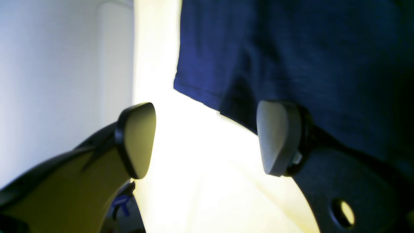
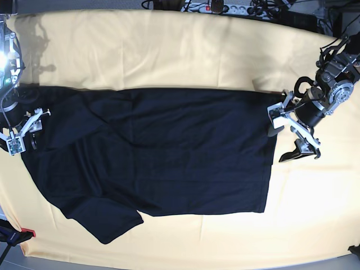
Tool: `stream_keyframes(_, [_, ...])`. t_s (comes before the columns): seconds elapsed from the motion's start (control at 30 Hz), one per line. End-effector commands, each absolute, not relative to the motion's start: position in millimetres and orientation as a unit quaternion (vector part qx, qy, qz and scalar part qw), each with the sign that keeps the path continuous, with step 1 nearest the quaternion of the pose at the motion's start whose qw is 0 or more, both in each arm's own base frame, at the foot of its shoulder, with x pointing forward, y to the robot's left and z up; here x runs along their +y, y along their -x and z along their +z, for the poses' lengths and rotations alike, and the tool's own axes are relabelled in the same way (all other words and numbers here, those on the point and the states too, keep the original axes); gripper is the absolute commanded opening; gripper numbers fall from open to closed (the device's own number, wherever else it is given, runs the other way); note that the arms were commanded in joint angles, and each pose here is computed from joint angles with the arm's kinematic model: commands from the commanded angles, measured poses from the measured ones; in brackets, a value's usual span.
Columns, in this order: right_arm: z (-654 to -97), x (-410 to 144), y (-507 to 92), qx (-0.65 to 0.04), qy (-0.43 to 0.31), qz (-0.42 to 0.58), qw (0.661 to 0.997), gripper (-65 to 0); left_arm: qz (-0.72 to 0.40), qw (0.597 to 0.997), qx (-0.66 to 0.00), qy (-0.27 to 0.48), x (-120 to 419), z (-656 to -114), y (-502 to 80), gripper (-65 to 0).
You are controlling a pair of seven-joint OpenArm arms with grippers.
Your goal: Fold the T-shirt properly
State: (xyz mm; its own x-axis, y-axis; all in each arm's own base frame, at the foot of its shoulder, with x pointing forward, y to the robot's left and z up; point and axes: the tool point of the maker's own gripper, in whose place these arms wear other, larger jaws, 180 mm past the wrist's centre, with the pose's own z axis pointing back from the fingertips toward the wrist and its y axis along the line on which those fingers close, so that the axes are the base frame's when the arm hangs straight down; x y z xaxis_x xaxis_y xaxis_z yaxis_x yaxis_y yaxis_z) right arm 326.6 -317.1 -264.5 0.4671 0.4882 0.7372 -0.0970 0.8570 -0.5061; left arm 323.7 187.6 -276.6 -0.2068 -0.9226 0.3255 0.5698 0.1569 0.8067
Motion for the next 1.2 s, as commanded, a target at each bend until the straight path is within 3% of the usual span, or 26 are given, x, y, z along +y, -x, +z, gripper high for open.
stream_keyframes(0.0, [-244.0,-319.9,-333.1,-0.504,0.218,0.180,0.817,-24.1,-0.608,0.589,-0.486,-0.218,194.4,-256.7,-334.6,-16.4])
stream_keyframes(0.17, [-239.6,-293.3,-328.6,-0.492,0.193,0.230,0.817,-24.3,-0.576,0.605,-0.492,-0.246,206.1,-249.6,-342.0,-16.4])
stream_keyframes(0.27, [-252.6,-257.5,-314.3,-0.457,0.126,0.305,0.826,-24.3,-0.626,0.635,-0.417,-0.179,201.4,-282.0,-318.5,-16.4])
stream_keyframes(0.37, [-274.7,-227.8,-289.3,-0.407,0.039,0.360,0.839,-24.3,-0.687,0.640,-0.329,-0.100,201.5,-309.3,-283.0,-16.4])
stream_keyframes(0.47, [-296.1,-219.1,-263.9,-0.360,0.001,0.385,0.850,-24.3,-0.719,0.640,-0.269,-0.043,206.8,-320.4,-254.8,-16.4])
stream_keyframes(0.73, [-331.4,-224.5,-220.6,-0.295,-0.010,0.388,0.873,-24.3,-0.727,0.629,-0.273,-0.038,206.6,-319.3,-253.3,-16.4])
stream_keyframes(1.17, [-329.3,-221.5,-223.5,-0.310,-0.014,0.377,0.873,-24.3,-0.728,0.640,-0.245,0.022,218.4,-340.2,-239.2,-16.4])
